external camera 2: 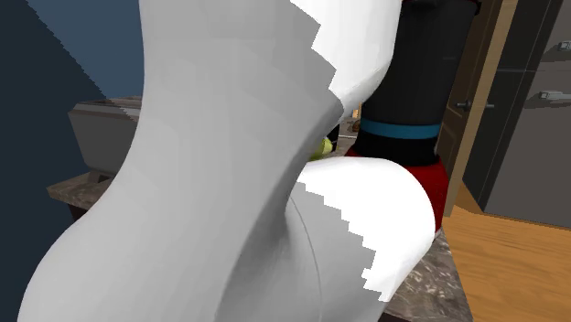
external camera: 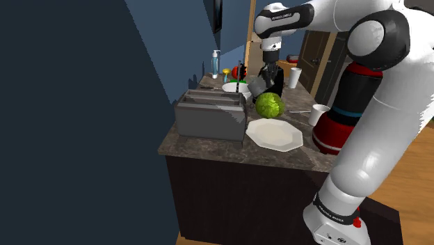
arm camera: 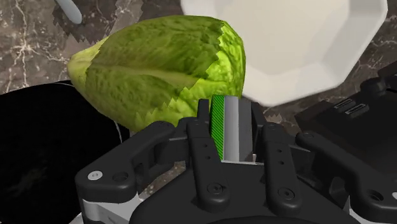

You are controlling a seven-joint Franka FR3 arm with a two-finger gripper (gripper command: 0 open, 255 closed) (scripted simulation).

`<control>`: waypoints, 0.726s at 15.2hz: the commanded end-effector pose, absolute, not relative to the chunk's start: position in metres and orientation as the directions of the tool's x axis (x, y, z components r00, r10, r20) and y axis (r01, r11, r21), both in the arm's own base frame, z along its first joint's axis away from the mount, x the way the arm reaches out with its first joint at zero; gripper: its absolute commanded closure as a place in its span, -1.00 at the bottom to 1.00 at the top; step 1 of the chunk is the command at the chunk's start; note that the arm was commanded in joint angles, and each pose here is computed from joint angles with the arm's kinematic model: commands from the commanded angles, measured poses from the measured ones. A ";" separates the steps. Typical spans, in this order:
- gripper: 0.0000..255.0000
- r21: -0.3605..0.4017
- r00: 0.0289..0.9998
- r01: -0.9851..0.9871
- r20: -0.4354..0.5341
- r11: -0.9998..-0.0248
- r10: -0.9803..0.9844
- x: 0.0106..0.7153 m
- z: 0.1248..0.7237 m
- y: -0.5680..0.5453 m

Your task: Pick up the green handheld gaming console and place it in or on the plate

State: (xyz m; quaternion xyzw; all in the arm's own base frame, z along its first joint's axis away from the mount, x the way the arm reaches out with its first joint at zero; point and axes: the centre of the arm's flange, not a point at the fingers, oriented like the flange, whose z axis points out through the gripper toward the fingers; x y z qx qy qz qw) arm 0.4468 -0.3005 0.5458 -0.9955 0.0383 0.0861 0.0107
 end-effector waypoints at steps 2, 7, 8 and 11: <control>1.00 -0.015 0.982 -0.077 -0.173 -0.997 -0.074 0.413 0.550 -0.277; 1.00 -0.015 0.982 -0.077 -0.173 -0.997 -0.074 0.360 0.559 -0.239; 1.00 -0.015 0.982 -0.077 -0.173 -0.997 -0.074 0.350 0.561 -0.231; 1.00 -0.015 0.982 -0.077 -0.173 -0.997 -0.074 0.318 0.567 -0.208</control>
